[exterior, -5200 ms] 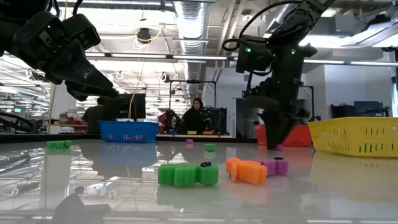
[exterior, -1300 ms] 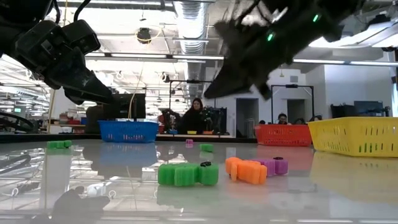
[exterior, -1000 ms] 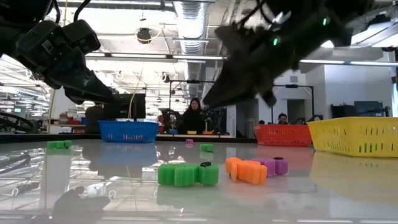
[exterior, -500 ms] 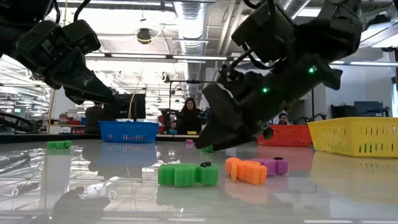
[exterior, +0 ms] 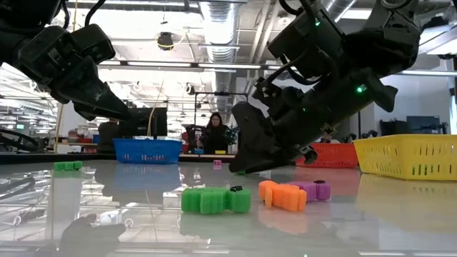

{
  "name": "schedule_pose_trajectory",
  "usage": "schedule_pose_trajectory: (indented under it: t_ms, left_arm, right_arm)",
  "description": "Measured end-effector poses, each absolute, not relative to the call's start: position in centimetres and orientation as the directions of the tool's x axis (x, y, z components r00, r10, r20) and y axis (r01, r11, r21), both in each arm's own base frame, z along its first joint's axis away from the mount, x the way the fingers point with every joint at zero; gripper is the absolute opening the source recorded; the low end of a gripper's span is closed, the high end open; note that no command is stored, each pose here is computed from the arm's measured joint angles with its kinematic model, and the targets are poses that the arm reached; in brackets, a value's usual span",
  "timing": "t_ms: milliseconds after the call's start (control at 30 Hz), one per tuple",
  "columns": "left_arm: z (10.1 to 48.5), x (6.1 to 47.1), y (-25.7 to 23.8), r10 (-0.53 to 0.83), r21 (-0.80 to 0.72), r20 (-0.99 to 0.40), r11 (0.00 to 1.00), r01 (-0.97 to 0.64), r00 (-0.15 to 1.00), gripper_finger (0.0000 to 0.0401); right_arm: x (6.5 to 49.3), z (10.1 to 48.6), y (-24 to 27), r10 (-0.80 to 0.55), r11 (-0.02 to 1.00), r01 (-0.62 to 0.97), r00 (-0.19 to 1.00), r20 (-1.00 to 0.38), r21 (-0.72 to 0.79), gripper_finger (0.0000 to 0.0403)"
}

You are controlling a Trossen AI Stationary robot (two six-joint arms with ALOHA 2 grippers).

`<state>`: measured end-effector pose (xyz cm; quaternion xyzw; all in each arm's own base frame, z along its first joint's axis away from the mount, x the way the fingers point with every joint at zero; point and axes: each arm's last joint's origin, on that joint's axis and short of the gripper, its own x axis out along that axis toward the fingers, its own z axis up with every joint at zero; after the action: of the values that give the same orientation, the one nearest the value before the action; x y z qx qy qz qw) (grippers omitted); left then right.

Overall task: Sort Halloween decoration
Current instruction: Put the green skeleton toy into the red bin

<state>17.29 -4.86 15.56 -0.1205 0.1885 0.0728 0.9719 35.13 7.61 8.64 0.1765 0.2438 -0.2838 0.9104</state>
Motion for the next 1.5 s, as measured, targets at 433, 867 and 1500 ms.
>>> schedule_pose_trajectory:
  t_ms: [433, 867, 1500]
  left_arm:
    - [15.6, 17.3, -4.9, 0.096, -0.208, -0.384, 0.96, -0.188, 0.918, 0.0144]
    - [15.5, 17.3, -4.9, 0.095, -0.207, -0.385, 0.96, -0.187, 0.918, 0.0144]
    - [15.6, 17.3, -4.9, 0.096, -0.217, -0.383, 0.958, -0.19, 0.919, 0.0144]
  right_arm:
    - [34.9, 11.6, 7.6, -0.379, 0.826, 0.534, 0.765, -0.521, 0.183, 0.0062]
    - [27.2, 22.3, 6.8, -0.327, 0.859, 0.503, 0.679, -0.657, 0.092, 0.007]
    - [16.5, 24.3, 5.2, -0.443, 0.617, 0.78, 0.228, -0.867, -0.109, 0.0076]
